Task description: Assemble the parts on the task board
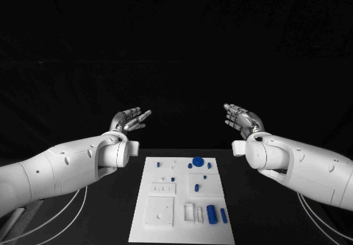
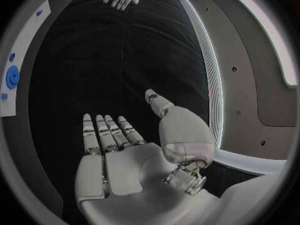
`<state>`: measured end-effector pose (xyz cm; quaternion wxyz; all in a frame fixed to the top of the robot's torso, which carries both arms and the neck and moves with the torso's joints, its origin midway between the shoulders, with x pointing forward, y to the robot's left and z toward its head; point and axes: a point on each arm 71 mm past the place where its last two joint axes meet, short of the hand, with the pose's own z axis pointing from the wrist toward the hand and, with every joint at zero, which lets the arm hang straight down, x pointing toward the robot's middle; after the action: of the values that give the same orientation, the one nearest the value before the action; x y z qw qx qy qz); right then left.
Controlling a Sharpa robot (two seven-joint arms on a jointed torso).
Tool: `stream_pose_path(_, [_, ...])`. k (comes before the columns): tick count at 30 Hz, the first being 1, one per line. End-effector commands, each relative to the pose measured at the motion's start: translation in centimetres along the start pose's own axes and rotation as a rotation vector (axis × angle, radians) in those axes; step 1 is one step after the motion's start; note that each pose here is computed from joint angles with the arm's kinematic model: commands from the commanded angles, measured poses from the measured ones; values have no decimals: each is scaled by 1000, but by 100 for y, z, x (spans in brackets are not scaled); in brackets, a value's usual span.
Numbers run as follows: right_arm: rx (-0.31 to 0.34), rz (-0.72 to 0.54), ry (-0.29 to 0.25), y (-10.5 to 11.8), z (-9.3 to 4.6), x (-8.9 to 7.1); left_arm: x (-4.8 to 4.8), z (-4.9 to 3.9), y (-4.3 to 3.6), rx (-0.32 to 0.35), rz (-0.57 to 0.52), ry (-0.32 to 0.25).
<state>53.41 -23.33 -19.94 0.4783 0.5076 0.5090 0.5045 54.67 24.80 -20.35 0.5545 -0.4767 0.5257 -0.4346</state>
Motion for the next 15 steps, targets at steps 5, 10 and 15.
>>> stream_pose_path(5, [116,-26,248,79,225,-40,-98,224,-96,-56,36,81])
stream_pose_path(10, [143,-41,283,137,314,-113,-132,264,-122,-57,45,79])
stream_pose_path(15, [-16,-425,262,209,372,-188,-91,241,-141,-44,35,105])
